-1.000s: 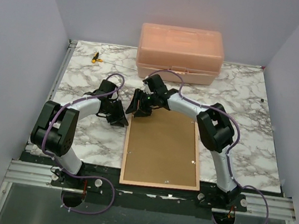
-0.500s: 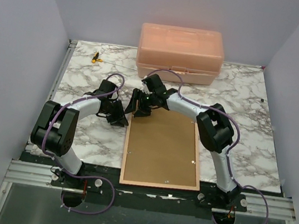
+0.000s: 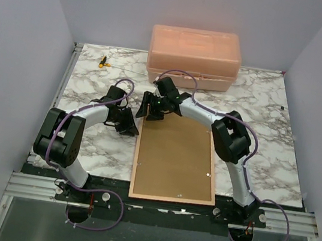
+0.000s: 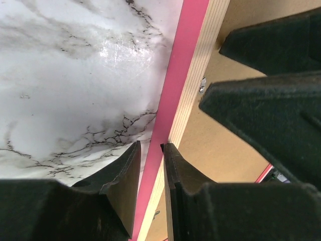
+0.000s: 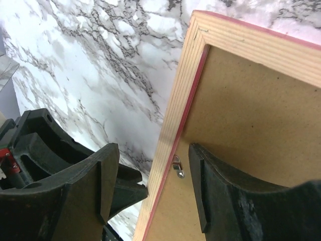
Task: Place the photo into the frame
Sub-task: Install the photo frame at the center of the board, then adjust the photo frame at the center of the board.
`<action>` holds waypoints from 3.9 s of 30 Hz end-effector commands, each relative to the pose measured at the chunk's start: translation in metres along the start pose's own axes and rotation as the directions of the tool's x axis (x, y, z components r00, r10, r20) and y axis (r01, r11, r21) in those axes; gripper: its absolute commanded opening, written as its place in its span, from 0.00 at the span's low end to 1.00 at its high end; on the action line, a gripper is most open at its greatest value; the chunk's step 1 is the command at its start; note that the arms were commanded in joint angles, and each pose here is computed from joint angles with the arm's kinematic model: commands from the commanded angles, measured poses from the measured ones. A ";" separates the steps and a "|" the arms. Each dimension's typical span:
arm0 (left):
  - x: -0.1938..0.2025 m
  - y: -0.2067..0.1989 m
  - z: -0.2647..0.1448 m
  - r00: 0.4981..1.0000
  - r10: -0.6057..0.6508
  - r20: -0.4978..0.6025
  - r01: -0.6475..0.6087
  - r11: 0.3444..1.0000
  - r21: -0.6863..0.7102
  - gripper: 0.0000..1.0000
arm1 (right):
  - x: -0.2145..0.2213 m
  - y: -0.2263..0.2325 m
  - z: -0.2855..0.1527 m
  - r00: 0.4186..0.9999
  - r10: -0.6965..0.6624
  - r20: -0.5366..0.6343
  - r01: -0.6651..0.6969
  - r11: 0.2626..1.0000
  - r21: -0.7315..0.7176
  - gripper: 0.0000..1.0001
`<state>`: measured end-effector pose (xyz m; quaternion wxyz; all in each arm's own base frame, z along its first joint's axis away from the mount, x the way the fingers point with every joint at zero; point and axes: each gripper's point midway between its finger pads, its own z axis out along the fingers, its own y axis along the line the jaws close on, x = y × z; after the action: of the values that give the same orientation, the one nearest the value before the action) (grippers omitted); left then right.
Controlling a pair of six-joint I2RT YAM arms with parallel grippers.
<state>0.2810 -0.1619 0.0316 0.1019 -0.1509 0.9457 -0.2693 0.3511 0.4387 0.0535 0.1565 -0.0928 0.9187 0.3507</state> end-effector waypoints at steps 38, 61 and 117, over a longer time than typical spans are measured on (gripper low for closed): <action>0.012 0.032 0.023 0.998 -0.037 -0.056 0.029 0.990 -0.139 0.25 | 0.151 -0.026 0.014 0.921 0.120 -0.370 -0.143 0.989 -0.034 0.18; 0.011 -0.006 -0.014 0.999 0.049 0.014 -0.049 0.998 0.026 0.55 | 0.021 0.006 -0.078 0.985 0.172 -0.001 -0.172 0.983 -0.064 0.66; 0.017 0.013 -0.064 0.783 -0.486 0.388 0.435 0.874 0.217 0.12 | 0.112 -0.153 -0.257 0.901 0.385 0.198 -0.433 0.796 0.423 0.96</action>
<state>0.2428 -0.1246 0.0691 0.2276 -0.4169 0.8291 -0.2950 0.2574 0.1655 0.0934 0.1505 0.1482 0.9600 0.1837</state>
